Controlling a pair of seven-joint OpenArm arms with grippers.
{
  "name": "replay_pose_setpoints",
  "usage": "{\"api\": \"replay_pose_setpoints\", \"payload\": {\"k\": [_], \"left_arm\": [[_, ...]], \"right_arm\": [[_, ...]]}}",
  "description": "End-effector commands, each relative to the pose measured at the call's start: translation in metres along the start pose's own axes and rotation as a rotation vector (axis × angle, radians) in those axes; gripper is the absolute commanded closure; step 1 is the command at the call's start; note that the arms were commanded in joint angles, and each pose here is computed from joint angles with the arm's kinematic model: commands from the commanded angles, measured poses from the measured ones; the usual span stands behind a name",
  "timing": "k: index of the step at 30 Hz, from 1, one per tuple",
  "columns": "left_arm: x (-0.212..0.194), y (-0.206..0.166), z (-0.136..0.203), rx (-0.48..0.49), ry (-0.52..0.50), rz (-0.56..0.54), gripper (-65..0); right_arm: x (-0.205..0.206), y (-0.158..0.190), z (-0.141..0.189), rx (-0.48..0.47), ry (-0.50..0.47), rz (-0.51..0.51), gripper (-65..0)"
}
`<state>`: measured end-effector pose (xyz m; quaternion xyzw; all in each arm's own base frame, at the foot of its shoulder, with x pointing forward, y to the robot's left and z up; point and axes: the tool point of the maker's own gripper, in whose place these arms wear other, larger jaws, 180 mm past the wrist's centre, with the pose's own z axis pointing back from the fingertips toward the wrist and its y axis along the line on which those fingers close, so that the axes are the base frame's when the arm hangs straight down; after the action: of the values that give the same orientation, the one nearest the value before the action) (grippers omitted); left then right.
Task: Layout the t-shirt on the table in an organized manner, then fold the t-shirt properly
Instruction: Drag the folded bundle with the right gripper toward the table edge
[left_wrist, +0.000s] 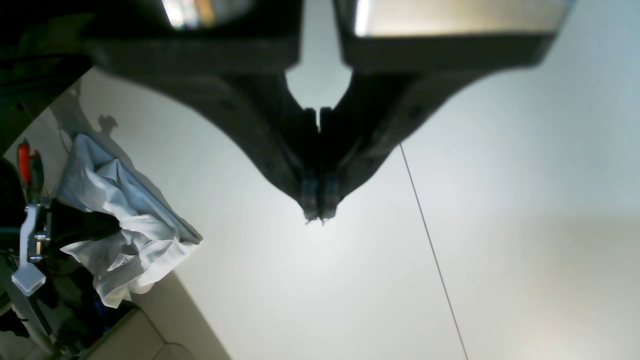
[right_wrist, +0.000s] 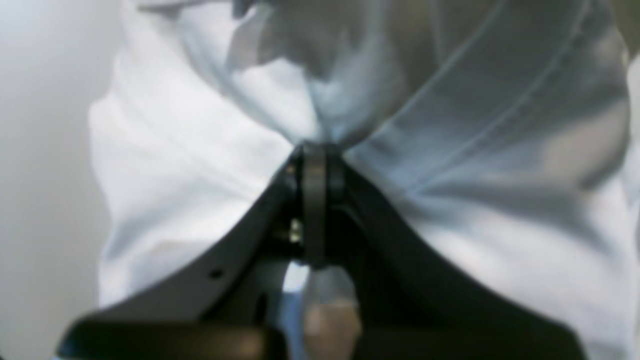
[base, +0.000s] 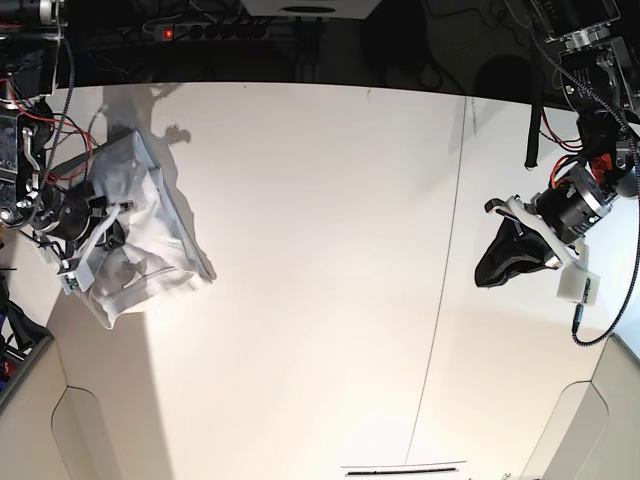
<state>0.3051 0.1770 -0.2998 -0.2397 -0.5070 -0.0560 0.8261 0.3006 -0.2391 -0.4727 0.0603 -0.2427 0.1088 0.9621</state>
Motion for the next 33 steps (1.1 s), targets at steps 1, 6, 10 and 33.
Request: {"api": "replay_pose_setpoints", "payload": {"k": [1,6,10,33], "left_arm": [[0.016,-0.003,0.002,-0.016,-0.049,-0.018,0.0],[0.016,-0.002,0.002,-0.016,-0.049,-0.019,0.0],[0.016,-0.002,0.002,-0.016,-0.049,-0.019,0.0],[0.026,-0.007,0.003,-0.042,-0.096,-0.001,0.0]], "right_arm": [[-0.015,-0.005,-0.003,-0.047,0.066,-0.049,0.0],[-0.008,0.024,-0.021,-0.067,0.011,-0.273,0.0],[-0.002,0.046,-0.031,-0.062,-0.037,-0.415,0.0],[0.148,0.056,0.076,-0.077,-0.507,-0.22,0.0]]}}
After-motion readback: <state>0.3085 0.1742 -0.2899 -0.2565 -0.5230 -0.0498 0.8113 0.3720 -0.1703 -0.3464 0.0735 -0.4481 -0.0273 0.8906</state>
